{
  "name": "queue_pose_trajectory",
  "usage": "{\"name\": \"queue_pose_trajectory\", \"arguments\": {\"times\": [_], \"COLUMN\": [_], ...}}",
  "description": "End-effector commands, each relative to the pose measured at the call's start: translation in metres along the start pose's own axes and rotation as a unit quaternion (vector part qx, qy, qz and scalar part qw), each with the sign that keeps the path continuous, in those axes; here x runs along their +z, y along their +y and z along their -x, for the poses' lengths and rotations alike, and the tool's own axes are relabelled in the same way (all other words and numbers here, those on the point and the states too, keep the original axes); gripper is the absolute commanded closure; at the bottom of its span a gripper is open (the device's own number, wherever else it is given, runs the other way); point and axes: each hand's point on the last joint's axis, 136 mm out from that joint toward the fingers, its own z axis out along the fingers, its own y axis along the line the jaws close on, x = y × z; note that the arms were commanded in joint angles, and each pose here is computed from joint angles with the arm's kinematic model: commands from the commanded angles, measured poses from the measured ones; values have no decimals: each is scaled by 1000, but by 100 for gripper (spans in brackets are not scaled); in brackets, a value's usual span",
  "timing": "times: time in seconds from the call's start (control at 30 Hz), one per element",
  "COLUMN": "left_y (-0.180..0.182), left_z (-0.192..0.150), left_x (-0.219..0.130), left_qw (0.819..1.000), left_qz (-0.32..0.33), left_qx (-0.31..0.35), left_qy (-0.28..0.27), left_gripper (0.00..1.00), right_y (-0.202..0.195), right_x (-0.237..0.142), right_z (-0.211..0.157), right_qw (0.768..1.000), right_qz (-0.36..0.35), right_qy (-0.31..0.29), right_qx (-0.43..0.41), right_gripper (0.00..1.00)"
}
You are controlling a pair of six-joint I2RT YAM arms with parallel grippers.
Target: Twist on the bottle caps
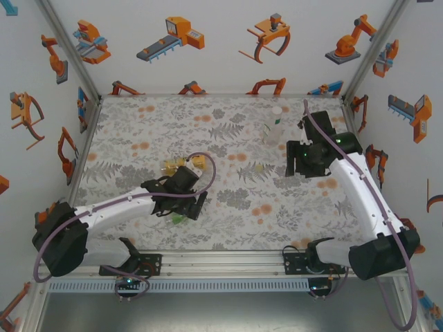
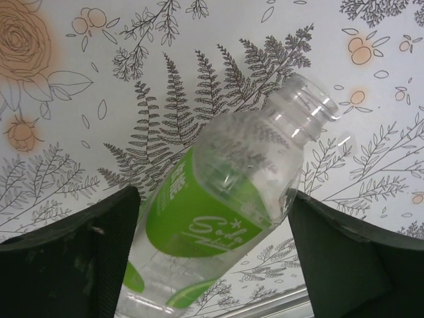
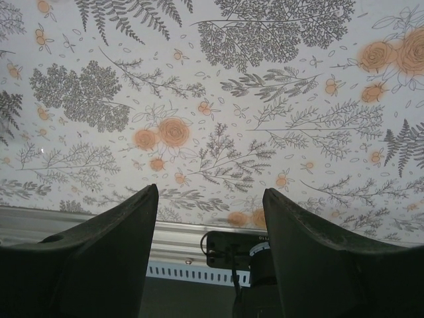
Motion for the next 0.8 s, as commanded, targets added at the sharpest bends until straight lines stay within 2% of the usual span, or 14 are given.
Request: {"name": "queue_pose_trajectory", "arguments": {"times": [0.0, 0.2, 0.5, 0.6, 0.77], "left_y": [-6, -15, -32, -37, -45], "left_z": [-5, -1, 35, 48, 54], "left_x": [9, 20, 36, 44, 52], "left_qw": [1000, 999, 1000, 999, 999], "left_qz": [-5, -10, -15, -19, -30], "left_qx": [-21, -33, -23, -21, -21], "left_qy": [4, 10, 14, 15, 31], "left_gripper": [23, 32, 50, 49, 31], "right_y": [0, -2, -8, -10, -10], "right_x": [-1, 0, -6, -9, -16], "right_z": [-6, -15, -31, -37, -41], "right_qw": [1000, 1000, 1000, 1000, 1000], "right_qz": [6, 6, 0, -2, 1], "right_qy": [-1, 2, 2, 2, -6], "right_qx": [0, -3, -12, -14, -18], "right_gripper": [40, 40, 39, 39, 38]}}
